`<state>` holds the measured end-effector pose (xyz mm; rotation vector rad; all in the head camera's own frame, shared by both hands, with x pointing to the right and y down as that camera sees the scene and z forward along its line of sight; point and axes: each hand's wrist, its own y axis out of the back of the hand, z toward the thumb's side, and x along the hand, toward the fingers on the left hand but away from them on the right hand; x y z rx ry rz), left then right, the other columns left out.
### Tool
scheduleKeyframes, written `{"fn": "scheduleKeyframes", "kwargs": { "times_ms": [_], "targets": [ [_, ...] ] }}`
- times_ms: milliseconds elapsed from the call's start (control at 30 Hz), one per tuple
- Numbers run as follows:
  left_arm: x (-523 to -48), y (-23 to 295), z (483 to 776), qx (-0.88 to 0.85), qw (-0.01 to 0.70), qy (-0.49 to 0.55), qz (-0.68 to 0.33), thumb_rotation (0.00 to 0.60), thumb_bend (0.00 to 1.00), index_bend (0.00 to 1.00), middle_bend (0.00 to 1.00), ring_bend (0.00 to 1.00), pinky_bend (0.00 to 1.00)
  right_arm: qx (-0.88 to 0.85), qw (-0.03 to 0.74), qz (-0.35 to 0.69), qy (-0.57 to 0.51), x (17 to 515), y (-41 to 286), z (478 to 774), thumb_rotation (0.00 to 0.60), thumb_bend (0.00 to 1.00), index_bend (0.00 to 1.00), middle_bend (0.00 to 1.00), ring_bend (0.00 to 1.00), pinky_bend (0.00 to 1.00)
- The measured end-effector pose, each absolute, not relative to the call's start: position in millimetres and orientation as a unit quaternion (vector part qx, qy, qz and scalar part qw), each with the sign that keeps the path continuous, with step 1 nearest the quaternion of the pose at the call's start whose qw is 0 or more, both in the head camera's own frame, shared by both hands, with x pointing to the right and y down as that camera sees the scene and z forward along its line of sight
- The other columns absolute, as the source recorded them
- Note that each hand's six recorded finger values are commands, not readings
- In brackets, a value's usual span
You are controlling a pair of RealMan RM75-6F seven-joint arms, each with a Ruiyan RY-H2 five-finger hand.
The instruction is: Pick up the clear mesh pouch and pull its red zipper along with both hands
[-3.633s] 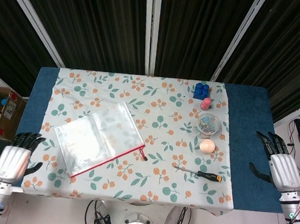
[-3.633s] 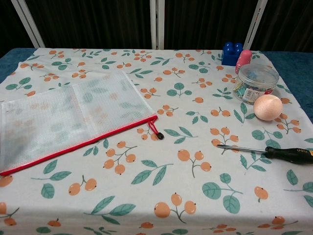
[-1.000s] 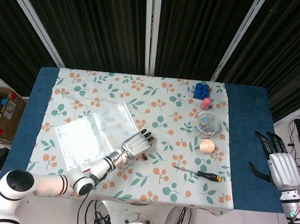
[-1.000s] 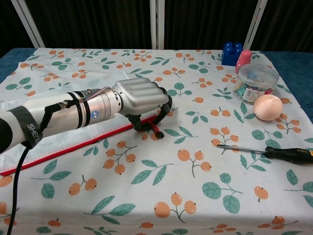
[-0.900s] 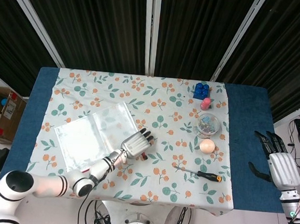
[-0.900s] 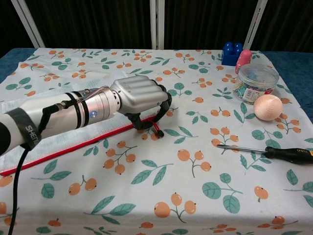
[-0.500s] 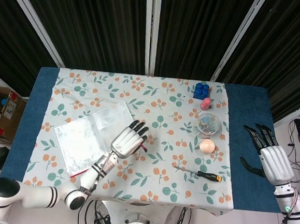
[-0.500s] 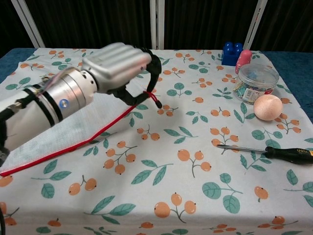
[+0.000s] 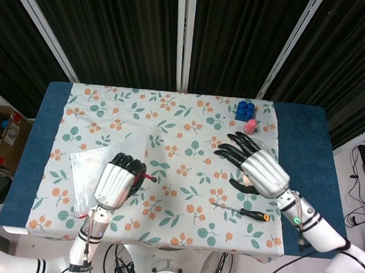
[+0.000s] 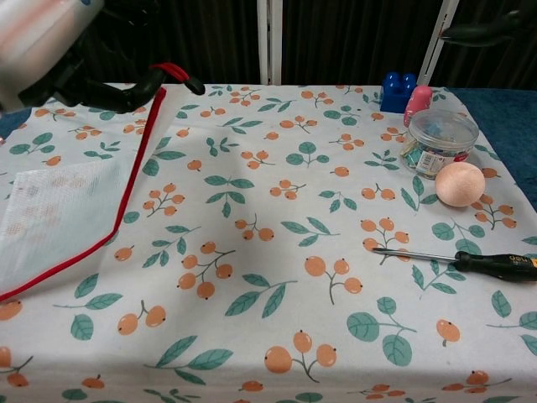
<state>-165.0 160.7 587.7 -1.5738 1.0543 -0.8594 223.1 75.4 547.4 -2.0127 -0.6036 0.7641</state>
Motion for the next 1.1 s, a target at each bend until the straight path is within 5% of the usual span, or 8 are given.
{"fn": "scheduleKeyframes", "kwargs": {
  "times_ms": [467,933,1100],
  "targets": [
    [-182.7,175.7,571.1,-0.634,0.505,0.466,-0.355,0.600,0.45,0.75,0.72,0.62,0.56,-0.858,0.415,0.253,-0.164,80.0,61.3,590.1,0.600,0.26,0.30,0.19,0.00,0.00],
    [-187.2,170.4,572.6,-0.638,0.500,0.466,-0.355,0.600,0.45,0.75,0.72,0.62,0.56,-0.899,0.336,0.231,-0.158,21.4,62.6,621.4,0.600,0.29,0.35,0.21,0.00,0.00],
    [-189.5,168.6,572.5,-0.636,0.499,0.468,-0.355,0.600,0.45,0.75,0.72,0.62,0.56,-0.908,0.317,0.226,-0.153,7.1,64.1,627.6,0.600,0.34,0.46,0.24,0.00,0.00]
  ]
}}
